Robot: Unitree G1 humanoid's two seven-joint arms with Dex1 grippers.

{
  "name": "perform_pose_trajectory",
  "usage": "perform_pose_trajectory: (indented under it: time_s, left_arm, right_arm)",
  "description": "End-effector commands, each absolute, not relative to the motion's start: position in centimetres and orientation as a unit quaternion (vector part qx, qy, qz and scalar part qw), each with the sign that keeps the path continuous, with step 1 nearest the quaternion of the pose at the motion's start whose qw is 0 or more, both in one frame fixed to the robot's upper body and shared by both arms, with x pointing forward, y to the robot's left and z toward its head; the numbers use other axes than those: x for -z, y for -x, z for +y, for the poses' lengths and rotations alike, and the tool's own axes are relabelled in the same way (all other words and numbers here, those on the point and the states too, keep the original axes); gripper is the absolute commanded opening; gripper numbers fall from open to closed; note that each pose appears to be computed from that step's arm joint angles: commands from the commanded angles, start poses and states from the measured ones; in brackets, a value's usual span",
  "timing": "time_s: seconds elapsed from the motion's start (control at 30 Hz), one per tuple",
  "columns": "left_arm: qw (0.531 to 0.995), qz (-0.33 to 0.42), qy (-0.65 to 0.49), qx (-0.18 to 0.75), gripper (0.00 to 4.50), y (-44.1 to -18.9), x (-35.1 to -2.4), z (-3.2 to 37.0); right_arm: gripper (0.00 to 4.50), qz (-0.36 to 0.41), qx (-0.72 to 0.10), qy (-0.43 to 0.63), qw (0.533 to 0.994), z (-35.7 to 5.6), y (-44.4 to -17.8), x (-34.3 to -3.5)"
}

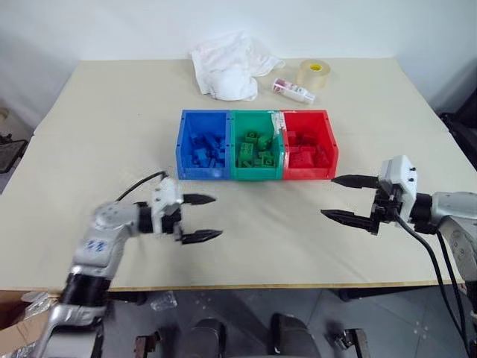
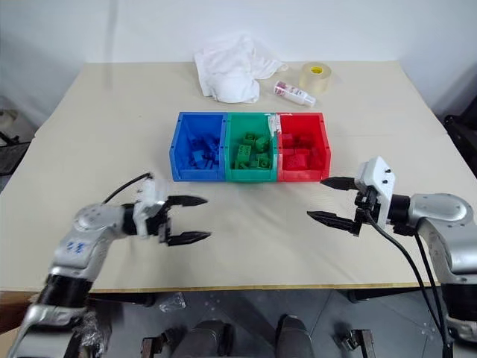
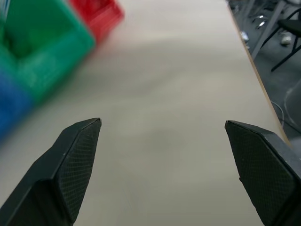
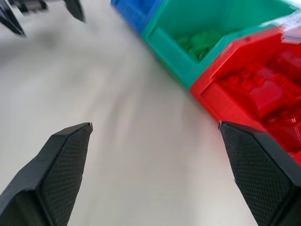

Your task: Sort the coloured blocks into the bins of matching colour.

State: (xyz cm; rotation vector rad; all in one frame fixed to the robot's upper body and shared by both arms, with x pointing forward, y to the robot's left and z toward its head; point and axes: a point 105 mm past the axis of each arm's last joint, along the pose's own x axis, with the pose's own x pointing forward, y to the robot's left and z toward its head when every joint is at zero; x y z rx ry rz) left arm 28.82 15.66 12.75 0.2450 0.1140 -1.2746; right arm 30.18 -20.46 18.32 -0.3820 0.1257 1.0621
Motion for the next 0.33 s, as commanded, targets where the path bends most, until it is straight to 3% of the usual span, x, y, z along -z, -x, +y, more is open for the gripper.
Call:
perform_pose_trajectory:
  time_s: [0.03,0.17,0.33]
  left_arm:
    - [0.815,0.041,-0.127,0.563,4.49,-28.6,-14.2,18.2]
    - [0.850,0.013,-0.139,0.508,4.49,-29.7,-15.8,20.6]
    - [0.856,-0.017,-0.135,0.499,4.49,-30.4,-17.0,20.2]
  right_arm:
    - [4.50,0.058,-0.512,0.207,0.832,-21.0,-30.5,-18.9]
    - [4.50,0.059,-0.517,0.210,0.827,-21.0,-31.1,-19.0]
    - [4.50,0.057,-0.522,0.208,0.825,-20.6,-31.2,-18.8]
